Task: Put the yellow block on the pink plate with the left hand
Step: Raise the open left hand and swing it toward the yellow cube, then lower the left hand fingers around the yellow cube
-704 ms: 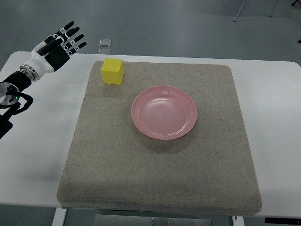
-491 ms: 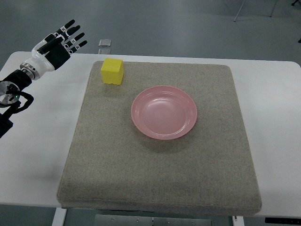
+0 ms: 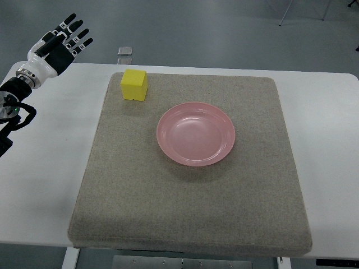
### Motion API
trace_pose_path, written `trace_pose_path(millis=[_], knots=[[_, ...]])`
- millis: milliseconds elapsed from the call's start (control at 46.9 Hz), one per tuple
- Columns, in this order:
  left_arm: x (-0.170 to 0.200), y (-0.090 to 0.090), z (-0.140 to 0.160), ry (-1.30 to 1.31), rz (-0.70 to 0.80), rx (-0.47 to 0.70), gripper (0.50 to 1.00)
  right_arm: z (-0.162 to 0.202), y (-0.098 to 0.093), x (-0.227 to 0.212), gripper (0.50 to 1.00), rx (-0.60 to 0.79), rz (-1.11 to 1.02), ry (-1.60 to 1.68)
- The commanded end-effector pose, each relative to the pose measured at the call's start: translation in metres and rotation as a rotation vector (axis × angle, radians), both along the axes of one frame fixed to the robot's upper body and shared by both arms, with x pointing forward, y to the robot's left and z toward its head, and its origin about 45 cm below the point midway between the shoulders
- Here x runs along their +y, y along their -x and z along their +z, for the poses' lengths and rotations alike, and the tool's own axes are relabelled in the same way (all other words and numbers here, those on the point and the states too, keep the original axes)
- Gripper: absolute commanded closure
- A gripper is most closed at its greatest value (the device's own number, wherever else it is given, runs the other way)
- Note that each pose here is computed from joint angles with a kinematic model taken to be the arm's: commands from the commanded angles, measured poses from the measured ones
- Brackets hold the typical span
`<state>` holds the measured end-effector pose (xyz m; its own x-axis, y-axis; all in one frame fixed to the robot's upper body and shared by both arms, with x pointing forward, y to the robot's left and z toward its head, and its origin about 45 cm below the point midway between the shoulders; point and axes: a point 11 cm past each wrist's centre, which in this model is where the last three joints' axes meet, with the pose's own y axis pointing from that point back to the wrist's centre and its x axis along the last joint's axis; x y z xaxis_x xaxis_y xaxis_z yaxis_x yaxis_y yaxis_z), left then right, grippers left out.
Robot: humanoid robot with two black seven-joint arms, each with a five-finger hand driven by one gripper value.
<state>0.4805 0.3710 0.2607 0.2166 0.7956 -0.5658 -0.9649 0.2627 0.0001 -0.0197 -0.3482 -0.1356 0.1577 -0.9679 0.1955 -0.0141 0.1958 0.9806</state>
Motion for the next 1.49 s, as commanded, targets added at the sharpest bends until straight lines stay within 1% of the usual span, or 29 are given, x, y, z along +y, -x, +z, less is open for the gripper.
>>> trace_pose_path(millis=[0,149,299,405,661,789,917,1024,1109,1216,1365,1472], knots=[[0.001,0.001,0.001,-0.044,-0.016,-0.004,0.508,0.0,0.0,0.0,0.576,0.0,0.0,0.0],[0.014,0.0,0.017,-0.201,-0.016,-0.053,0.508,0.0,0.0,0.0,0.576,0.0,0.0,0.0],[0.02,0.002,0.022,-0.348,-0.026,-0.104,0.508,0.0,0.0,0.0,0.576,0.0,0.0,0.0],[0.017,0.003,0.023,-0.446,-0.065,-0.108,0.508,0.0,0.0,0.0,0.576,0.0,0.0,0.0],[-0.002,0.007,0.031,-0.747,-0.207,-0.167,0.508,0.0,0.0,0.0,0.576,0.0,0.0,0.0],[-0.005,0.004,0.039,-0.915,-0.258,-0.187,0.508,0.0,0.0,0.0,0.576,0.0,0.0,0.0],[-0.01,0.004,0.036,-1.105,-0.321,-0.189,0.508,0.0,0.0,0.0,0.576,0.0,0.0,0.0],[-0.016,-0.004,0.041,-1.277,-0.324,-0.215,0.508,0.0,0.0,0.0,0.576,0.0,0.0,0.0],[-0.025,-0.008,0.034,-1.393,-0.31,-0.23,0.508,0.0,0.0,0.0,0.576,0.0,0.0,0.0],[-0.036,-0.011,0.025,-1.487,-0.326,-0.245,0.508,0.0,0.0,0.0,0.576,0.0,0.0,0.0],[-0.057,-0.012,0.01,-1.557,-0.397,-0.255,0.508,0.0,0.0,0.0,0.576,0.0,0.0,-0.001],[-0.068,-0.015,0.008,-1.573,-0.374,-0.279,0.508,0.0,0.0,0.0,0.576,0.0,0.0,0.0]])
